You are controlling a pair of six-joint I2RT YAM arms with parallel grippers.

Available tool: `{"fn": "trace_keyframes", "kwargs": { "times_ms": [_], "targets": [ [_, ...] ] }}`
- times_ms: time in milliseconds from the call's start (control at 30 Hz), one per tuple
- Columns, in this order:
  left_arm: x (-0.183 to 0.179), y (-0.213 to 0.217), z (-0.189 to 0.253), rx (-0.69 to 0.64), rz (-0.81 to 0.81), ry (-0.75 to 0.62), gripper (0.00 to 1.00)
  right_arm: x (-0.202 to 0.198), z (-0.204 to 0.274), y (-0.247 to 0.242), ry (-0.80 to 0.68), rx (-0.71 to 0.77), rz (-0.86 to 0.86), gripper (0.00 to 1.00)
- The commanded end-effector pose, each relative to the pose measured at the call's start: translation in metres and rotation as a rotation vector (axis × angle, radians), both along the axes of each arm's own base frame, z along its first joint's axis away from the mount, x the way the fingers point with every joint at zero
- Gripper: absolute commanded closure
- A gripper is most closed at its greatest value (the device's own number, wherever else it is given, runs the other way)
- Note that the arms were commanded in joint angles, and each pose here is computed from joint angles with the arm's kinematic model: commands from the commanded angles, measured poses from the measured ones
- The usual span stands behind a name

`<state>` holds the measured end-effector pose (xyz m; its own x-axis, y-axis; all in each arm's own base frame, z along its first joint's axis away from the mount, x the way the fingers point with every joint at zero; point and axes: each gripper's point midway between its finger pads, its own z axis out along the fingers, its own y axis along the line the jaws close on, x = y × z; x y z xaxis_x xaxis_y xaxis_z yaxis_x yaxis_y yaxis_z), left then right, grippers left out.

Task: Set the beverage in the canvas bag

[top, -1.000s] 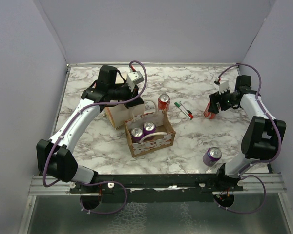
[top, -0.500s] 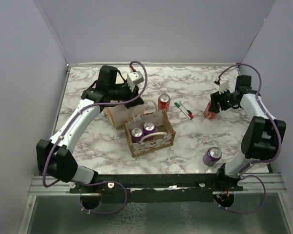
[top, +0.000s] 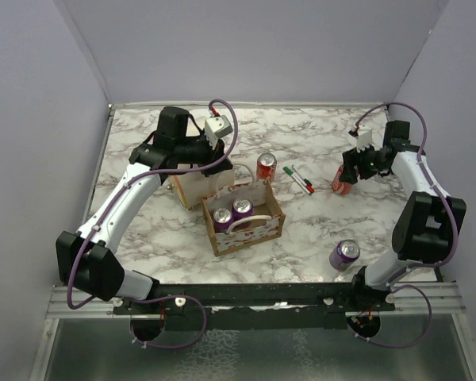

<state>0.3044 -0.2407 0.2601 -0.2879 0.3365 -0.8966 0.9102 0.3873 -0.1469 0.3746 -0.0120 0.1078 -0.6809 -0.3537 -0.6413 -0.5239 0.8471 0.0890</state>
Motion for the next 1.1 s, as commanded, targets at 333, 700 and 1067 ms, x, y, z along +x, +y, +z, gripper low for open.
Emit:
{"fn": "trace_keyframes", "kwargs": {
  "times_ms": [333, 700, 1067],
  "targets": [
    [-0.009, 0.014, 0.025, 0.011, 0.073, -0.071, 0.4, -0.011, 0.156, 0.088, -0.313, 0.134, 0.223, 0.99],
    [-0.063, 0.033, 0.031, 0.039, -0.097, -0.099, 0.32, -0.07, 0.216, 0.196, -0.403, 0.329, 0.636, 0.99],
    [-0.121, 0.04, 0.005, 0.081, -0.32, -0.069, 0.33, -0.117, 0.22, 0.254, -0.363, 0.44, 0.909, 0.99]
  ]
}}
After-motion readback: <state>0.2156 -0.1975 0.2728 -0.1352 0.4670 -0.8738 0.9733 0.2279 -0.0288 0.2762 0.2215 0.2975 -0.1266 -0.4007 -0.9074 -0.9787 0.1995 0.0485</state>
